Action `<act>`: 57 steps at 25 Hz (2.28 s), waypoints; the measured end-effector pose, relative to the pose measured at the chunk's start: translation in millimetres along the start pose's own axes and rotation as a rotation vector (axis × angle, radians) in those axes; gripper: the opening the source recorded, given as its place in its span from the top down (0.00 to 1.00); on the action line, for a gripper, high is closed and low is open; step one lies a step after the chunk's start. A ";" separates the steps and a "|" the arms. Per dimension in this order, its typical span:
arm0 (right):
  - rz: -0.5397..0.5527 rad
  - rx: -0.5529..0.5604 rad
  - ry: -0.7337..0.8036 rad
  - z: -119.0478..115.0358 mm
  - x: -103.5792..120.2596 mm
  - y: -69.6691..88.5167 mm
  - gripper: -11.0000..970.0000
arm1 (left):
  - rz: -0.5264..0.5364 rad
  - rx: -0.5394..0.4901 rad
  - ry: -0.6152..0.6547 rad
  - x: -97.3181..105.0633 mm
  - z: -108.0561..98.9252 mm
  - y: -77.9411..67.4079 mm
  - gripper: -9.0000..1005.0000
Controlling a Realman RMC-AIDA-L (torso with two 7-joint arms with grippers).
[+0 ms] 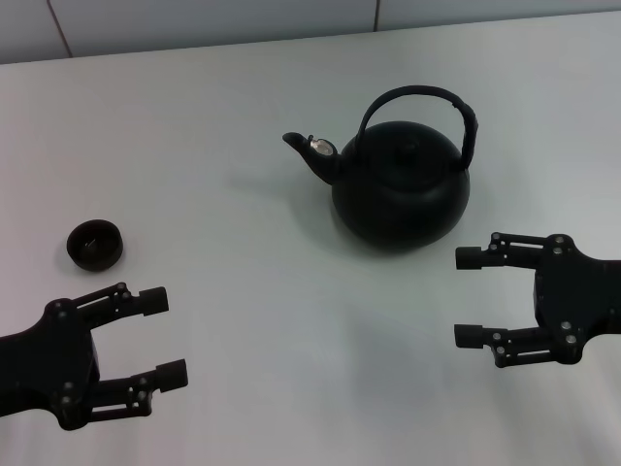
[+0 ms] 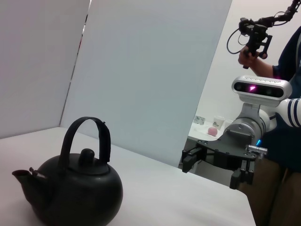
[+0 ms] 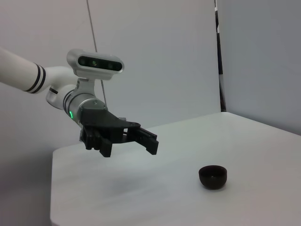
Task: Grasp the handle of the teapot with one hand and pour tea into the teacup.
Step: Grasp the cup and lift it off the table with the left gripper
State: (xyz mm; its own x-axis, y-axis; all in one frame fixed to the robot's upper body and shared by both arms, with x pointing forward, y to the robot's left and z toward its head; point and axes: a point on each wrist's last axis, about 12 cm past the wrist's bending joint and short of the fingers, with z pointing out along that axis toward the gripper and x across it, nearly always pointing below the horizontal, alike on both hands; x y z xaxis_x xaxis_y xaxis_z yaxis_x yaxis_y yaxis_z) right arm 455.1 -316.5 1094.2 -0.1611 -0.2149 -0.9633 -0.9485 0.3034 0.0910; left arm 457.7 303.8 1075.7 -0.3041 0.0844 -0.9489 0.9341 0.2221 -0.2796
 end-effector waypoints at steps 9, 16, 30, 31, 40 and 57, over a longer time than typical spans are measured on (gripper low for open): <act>0.000 0.000 -0.001 0.0 -0.1 0.0 0.16 | 0.000 0.000 0.000 0.0 0.0 0.0 0.15; -0.005 0.006 -0.004 1.4 -1.5 -2.2 0.16 | 0.025 -0.030 -0.013 -0.7 -0.1 2.7 0.16; -0.037 0.020 -0.079 12.0 -16.2 -17.5 0.16 | 0.032 -0.422 -0.137 14.4 -0.7 35.9 0.18; -0.040 0.019 -0.079 12.7 -17.1 -18.4 0.16 | 0.032 -0.422 -0.137 14.4 -0.7 35.9 0.18; -0.032 0.024 -0.082 18.0 -18.7 -23.6 0.16 | -0.014 -0.579 -0.067 26.9 -7.1 51.5 0.19; -0.025 0.018 -0.087 20.5 -20.2 -24.8 0.16 | -0.016 -0.661 0.073 43.4 -10.6 58.3 0.21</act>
State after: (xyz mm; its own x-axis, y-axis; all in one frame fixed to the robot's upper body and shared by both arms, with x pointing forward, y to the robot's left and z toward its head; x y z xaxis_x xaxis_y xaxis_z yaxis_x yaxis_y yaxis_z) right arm 487.5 -300.7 1106.2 -0.1124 -0.1415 -0.9835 -0.9467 0.3159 0.0628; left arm 497.0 330.6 1019.8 -0.3504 0.1369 -0.9265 0.6253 0.7707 -0.1226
